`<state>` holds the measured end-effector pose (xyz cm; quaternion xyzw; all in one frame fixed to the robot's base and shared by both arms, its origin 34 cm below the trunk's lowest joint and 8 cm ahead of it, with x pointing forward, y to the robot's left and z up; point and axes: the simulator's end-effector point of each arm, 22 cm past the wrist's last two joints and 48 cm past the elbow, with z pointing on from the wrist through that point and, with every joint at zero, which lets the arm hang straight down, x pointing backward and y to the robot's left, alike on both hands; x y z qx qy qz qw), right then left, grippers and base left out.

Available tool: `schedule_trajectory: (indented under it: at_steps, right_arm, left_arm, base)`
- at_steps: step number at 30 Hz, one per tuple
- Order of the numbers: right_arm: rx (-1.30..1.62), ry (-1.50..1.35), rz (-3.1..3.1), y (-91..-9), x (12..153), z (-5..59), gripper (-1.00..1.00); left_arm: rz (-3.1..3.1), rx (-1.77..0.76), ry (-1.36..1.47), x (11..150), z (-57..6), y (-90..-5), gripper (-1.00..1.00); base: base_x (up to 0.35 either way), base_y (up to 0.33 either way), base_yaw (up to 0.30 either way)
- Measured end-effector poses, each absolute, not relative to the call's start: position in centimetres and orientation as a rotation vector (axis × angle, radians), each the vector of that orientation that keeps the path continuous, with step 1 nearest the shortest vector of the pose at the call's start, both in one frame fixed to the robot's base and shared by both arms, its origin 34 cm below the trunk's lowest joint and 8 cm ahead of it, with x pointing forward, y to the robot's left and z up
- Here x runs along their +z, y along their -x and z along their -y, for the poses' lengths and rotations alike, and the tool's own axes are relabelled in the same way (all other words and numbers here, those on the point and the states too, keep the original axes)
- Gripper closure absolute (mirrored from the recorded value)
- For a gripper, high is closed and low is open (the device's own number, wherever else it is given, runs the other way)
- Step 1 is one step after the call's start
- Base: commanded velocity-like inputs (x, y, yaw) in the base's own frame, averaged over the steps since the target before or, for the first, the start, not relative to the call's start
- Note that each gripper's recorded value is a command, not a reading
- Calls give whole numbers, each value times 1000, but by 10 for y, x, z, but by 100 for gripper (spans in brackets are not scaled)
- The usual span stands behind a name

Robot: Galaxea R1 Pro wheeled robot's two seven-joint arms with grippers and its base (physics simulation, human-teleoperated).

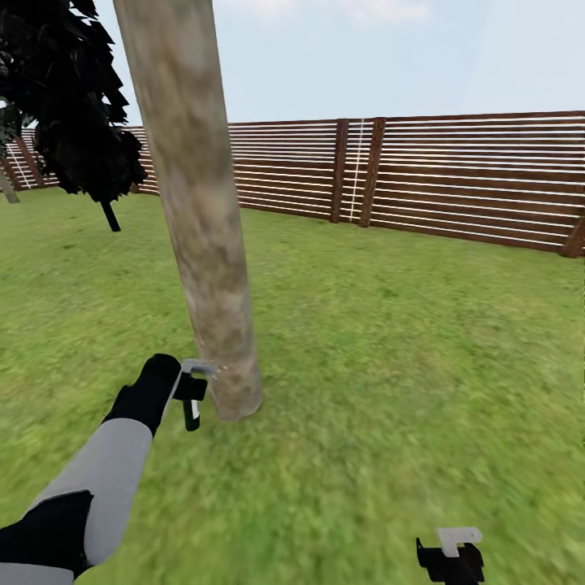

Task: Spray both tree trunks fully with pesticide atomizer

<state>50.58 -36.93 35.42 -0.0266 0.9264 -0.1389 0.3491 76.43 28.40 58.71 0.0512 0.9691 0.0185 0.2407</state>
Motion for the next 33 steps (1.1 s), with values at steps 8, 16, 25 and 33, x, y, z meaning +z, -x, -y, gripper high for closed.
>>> schedule_trajectory:
  at_steps: [8, 16, 25, 33]
  right_arm:
    - [-359, 71, -2400, -506, 354, 369, -100]
    - [-358, 71, -2401, -506, 354, 368, -100]
    - [-357, 70, -2396, -508, 356, 368, -100]
    - [-358, 70, -2395, -508, 356, 369, -100]
  left_arm:
    - [-2625, 67, -131, 597, -290, -770, 100]
    - [-2622, 67, -133, 598, -289, -770, 100]
    - [-2614, 73, -131, 602, -291, -772, 100]
    - [-2609, 81, -132, 604, -290, -772, 100]
  base:
    - [18, -259, 0]
    - [193, -180, 52]
    - [-53, -261, 238]
    - [169, -239, 9]
